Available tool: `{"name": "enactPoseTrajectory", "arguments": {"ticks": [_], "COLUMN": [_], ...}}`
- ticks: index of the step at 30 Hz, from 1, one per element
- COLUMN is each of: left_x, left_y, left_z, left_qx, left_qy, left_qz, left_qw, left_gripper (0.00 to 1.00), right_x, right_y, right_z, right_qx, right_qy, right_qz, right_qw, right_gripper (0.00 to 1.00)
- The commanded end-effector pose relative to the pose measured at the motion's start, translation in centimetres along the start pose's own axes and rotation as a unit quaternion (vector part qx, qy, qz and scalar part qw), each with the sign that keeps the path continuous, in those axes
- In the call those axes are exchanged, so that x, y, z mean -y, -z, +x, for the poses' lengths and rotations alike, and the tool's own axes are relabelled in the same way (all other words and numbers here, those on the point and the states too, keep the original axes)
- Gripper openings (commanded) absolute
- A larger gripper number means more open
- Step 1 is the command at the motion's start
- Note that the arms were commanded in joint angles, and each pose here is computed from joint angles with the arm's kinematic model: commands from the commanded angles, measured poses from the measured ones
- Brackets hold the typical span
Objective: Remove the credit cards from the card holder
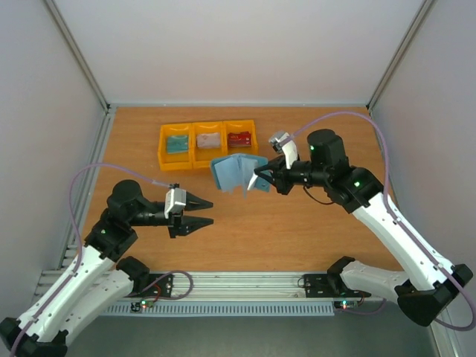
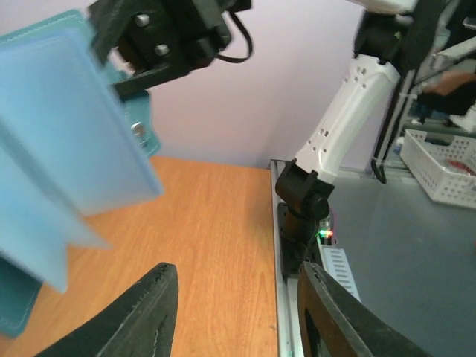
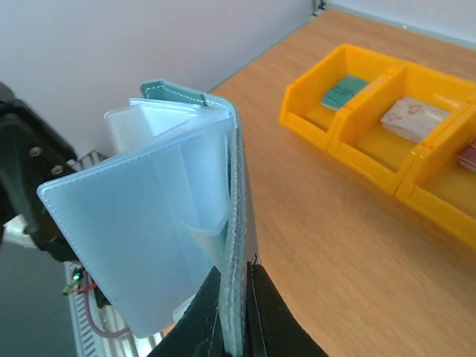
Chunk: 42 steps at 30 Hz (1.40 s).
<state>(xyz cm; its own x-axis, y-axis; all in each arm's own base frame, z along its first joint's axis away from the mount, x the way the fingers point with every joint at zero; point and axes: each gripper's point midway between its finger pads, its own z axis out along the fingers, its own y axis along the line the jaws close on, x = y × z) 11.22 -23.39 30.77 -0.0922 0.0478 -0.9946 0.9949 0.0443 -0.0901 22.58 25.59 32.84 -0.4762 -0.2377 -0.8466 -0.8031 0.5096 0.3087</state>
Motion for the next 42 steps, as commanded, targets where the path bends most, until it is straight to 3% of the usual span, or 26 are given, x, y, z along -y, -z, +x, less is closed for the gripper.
{"name": "enactPoseTrajectory", "arguments": {"ticks": [1, 3, 7, 13, 19, 25, 30, 34, 42], "left_x": [-1.2, -2.3, -4.1, -2.9, 0.7, 1.4, 0.8, -0.9, 1.7], "left_y": [0.9, 1.4, 1.4, 0.0, -1.7, -2.8, -3.0, -3.4, -3.1], "left_z": [0.6, 2.3, 3.3, -0.5, -3.3, -4.6, -4.8, -5.0, -4.0], "left_qx": [-0.048, -0.079, -0.084, -0.006, 0.047, 0.05, 0.056, 0.066, 0.048], "left_qy": [-0.037, -0.056, -0.076, -0.078, -0.08, -0.005, 0.014, 0.035, 0.016], "left_qz": [-0.063, -0.091, -0.111, -0.037, 0.058, 0.079, 0.058, 0.016, 0.082], "left_qw": [0.996, 0.991, 0.987, 0.996, 0.994, 0.996, 0.997, 0.997, 0.995], "left_gripper": [0.35, 0.27, 0.27, 0.51, 0.71, 0.8, 0.82, 0.73, 0.37], "right_x": [-3.9, -6.3, -10.2, -11.1, -9.2, -9.1, -9.6, -10.9, -11.7], "right_y": [3.1, 4.5, 6.7, 6.7, 4.3, 2.9, 2.6, 1.9, 1.6], "right_z": [-1.1, -0.9, -0.6, 0.1, -0.4, -0.2, 0.2, 0.7, 1.8], "right_qx": [0.042, 0.051, 0.056, 0.038, 0.048, 0.037, 0.029, 0.008, -0.017], "right_qy": [0.051, 0.084, 0.115, 0.098, 0.068, 0.063, 0.067, 0.08, 0.095], "right_qz": [-0.084, -0.141, -0.244, -0.289, -0.261, -0.269, -0.285, -0.306, -0.317], "right_qw": [0.994, 0.985, 0.961, 0.951, 0.962, 0.96, 0.956, 0.948, 0.944], "right_gripper": [0.01, 0.01, 0.01, 0.01, 0.01, 0.01, 0.01, 0.01, 0.01]}}
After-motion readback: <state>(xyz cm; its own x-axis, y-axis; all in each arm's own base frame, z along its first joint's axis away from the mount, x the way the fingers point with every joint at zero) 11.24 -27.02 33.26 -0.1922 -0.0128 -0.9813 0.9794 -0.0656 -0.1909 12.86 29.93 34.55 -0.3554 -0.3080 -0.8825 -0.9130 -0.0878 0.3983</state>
